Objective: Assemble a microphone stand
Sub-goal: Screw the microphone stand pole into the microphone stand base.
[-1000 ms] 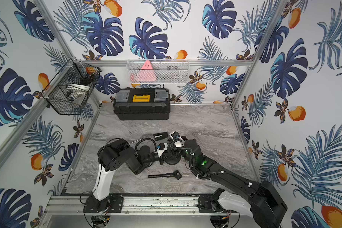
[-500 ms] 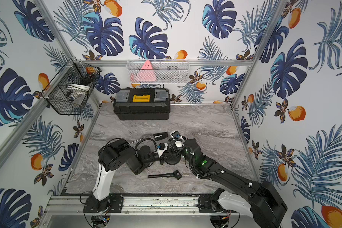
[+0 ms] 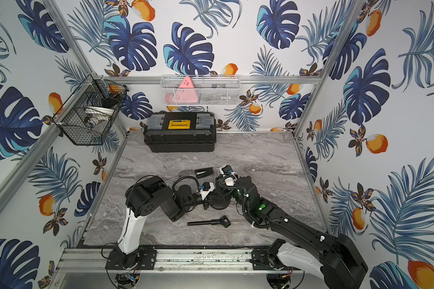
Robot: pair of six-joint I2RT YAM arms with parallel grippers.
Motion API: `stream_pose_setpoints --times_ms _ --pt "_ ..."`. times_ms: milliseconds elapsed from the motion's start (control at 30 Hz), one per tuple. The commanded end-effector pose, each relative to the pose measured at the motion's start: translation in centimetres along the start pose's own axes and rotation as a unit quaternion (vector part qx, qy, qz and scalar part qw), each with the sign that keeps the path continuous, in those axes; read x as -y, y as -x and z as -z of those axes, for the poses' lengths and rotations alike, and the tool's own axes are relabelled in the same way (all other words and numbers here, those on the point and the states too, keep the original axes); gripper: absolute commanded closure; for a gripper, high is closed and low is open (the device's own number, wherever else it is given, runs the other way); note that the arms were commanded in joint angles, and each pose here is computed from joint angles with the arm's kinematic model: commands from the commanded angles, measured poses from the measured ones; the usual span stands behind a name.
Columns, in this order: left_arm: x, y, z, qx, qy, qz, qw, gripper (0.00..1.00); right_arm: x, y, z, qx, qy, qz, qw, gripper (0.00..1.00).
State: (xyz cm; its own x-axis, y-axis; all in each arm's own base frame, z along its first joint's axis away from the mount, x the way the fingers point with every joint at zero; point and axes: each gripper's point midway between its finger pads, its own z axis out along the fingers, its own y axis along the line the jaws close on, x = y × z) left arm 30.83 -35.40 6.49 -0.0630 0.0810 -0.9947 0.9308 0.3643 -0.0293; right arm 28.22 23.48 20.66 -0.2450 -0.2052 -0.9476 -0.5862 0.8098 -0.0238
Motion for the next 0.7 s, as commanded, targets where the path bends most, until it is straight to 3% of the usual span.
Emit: stream_pose_setpoints --times_ms 0,300,533,667 --pt "-0.4 -3.4 0.2 -0.062 0.015 0.029 0.998 0.93 -2.2 3.3 0.5 0.054 0.071 -0.072 0.993 0.63" --pt "-0.4 -3.4 0.2 -0.062 0.015 0.03 0.998 0.94 -0.9 3.2 0.3 0.05 0.073 -0.137 0.987 0.65" --pt "-0.4 -3.3 0.3 -0.061 0.016 0.029 0.998 0.94 0.2 3.2 1.7 0.063 0.046 -0.105 0.991 0.16" --pt "-0.5 -3.3 0.3 -0.061 0.018 0.028 0.998 0.93 -0.8 1.9 3.4 0.057 0.086 -0.074 0.992 0.13"
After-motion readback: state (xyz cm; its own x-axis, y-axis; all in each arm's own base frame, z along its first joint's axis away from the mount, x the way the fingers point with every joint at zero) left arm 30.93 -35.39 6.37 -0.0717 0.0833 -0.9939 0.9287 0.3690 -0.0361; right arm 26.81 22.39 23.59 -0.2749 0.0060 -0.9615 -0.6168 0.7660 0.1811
